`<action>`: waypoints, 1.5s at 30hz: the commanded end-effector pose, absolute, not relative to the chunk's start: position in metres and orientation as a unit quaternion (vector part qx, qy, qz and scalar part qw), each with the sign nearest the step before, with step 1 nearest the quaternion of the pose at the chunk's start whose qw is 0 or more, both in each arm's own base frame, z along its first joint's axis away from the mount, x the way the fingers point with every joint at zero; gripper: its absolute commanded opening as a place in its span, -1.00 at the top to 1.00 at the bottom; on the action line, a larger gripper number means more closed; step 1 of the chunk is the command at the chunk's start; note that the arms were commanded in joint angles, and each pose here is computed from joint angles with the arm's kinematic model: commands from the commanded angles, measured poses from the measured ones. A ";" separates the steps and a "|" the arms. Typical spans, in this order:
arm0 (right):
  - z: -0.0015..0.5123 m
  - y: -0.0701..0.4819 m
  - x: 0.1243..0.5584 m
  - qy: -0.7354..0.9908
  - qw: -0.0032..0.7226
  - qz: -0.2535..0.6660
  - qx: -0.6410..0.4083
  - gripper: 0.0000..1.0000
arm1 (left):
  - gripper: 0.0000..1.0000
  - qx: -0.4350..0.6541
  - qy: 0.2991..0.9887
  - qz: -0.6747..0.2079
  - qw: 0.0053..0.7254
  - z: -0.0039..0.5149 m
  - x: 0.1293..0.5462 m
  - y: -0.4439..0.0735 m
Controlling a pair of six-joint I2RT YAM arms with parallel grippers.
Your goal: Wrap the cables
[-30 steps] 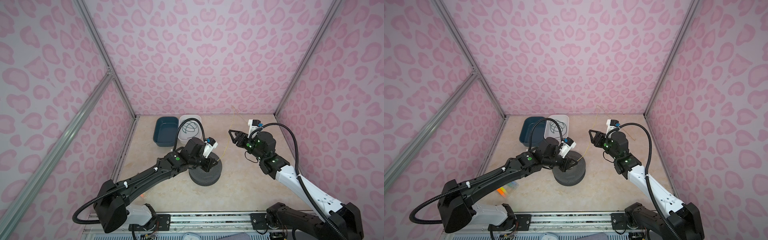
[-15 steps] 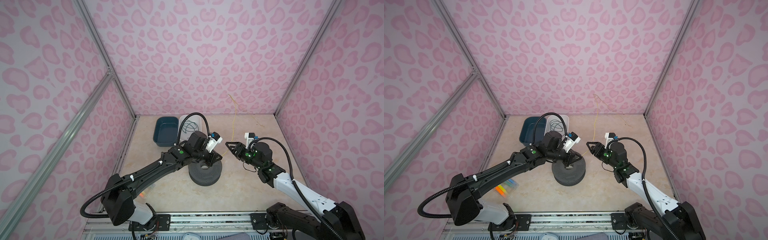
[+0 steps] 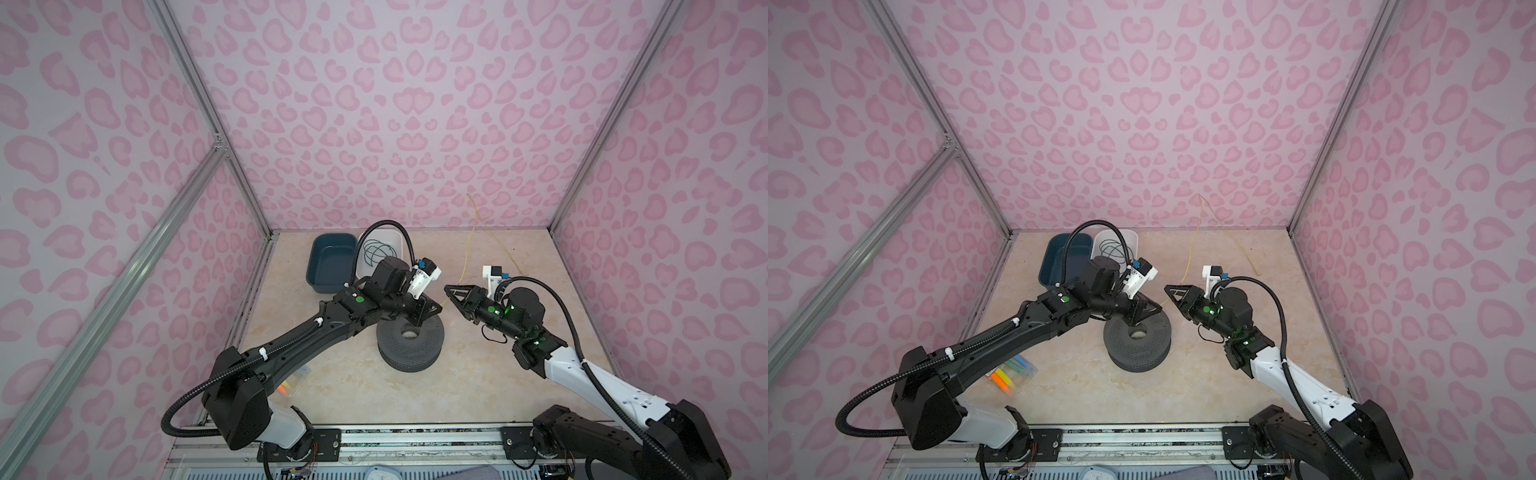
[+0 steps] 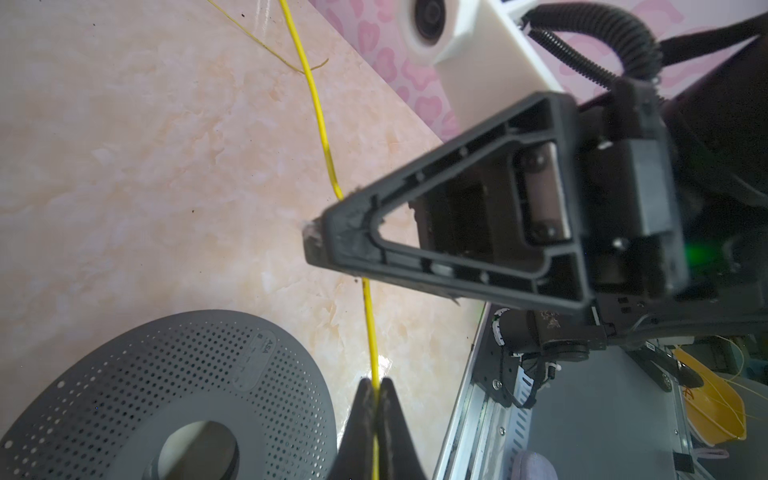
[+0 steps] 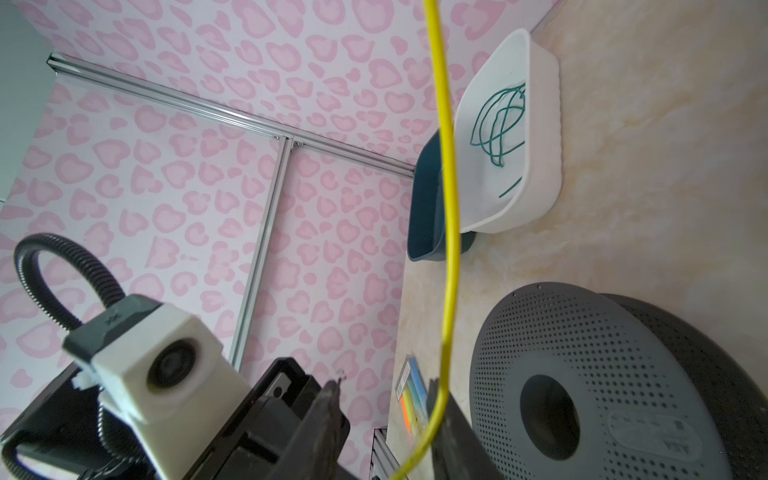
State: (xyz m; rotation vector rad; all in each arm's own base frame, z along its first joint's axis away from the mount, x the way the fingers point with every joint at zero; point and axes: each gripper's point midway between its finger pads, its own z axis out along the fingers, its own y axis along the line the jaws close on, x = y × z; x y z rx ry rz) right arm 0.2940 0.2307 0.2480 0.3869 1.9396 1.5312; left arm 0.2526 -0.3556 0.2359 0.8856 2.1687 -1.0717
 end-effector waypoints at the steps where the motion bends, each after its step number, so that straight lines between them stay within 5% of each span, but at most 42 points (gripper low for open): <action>1: 0.241 0.229 0.291 0.749 0.317 0.561 0.153 0.25 | 0.93 0.339 0.792 -0.414 0.293 0.247 0.257 -0.363; 5: 0.242 0.233 0.293 0.746 0.313 0.568 0.151 0.42 | 0.92 0.340 0.792 -0.415 0.291 0.246 0.258 -0.365; 11: 0.241 0.244 0.297 0.747 0.302 0.576 0.139 1.00 | 0.93 0.342 0.789 -0.424 0.283 0.245 0.256 -0.368; 26: 0.242 0.234 0.295 0.755 0.344 0.543 0.128 1.00 | 0.84 0.346 0.787 -0.426 0.282 0.248 0.249 -0.362; 36: 0.241 0.229 0.293 0.755 0.360 0.534 0.125 1.00 | 0.19 0.346 0.787 -0.427 0.282 0.252 0.246 -0.359; 45: 0.246 0.223 0.292 0.753 0.374 0.526 0.126 1.00 | 0.06 0.344 0.791 -0.423 0.278 0.245 0.239 -0.346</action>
